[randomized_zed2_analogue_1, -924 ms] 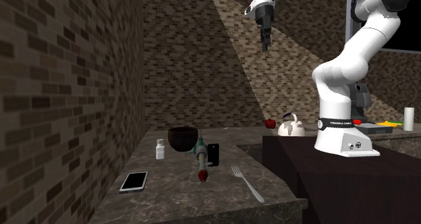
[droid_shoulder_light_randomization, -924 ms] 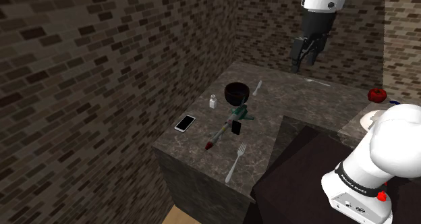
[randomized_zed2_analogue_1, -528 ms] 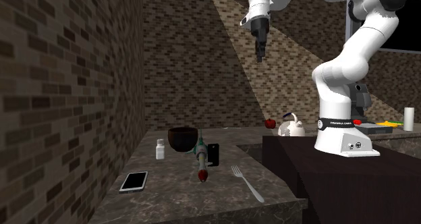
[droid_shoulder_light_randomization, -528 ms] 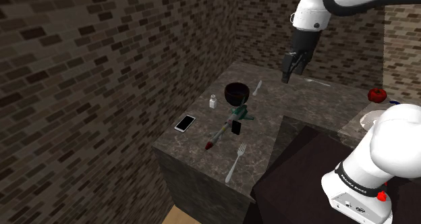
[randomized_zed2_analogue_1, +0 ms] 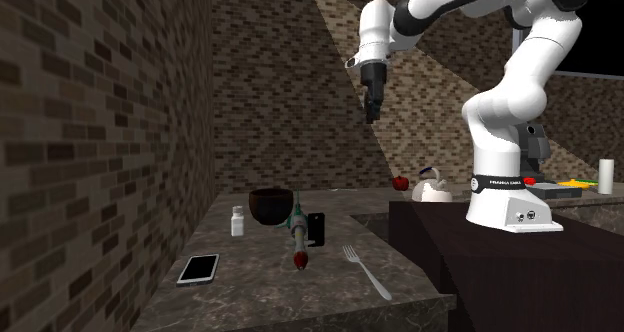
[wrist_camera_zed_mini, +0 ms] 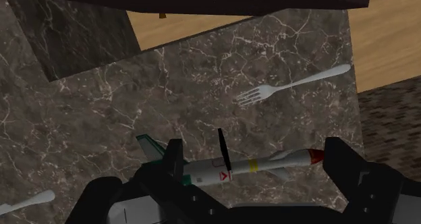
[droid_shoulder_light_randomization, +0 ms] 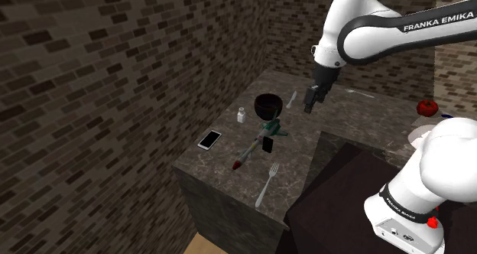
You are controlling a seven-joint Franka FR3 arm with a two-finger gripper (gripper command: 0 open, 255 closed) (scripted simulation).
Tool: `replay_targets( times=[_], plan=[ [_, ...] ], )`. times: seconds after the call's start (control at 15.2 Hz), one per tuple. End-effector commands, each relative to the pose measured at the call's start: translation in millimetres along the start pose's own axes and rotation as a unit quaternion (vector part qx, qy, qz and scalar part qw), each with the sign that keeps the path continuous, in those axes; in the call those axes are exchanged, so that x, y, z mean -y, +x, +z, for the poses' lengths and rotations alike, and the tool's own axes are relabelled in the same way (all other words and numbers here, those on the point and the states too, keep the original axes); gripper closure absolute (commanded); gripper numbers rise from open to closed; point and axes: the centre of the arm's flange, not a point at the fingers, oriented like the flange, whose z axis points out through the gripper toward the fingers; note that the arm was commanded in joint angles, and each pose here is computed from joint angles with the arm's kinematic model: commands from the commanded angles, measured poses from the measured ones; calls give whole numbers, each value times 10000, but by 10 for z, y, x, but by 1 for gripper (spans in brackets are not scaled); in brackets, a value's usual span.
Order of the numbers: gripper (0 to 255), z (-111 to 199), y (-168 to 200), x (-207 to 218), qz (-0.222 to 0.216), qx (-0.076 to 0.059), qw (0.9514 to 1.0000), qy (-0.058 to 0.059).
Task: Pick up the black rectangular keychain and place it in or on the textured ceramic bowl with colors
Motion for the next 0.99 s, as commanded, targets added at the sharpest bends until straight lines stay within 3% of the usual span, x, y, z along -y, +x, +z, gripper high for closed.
replay_targets(
  times=[0.0,0.92],
  plan=[
    [0,252,107,-14,-145,-86,9999,-9],
    [0,1885,837,-106,-1116,-547,9922,-63]
  ],
)
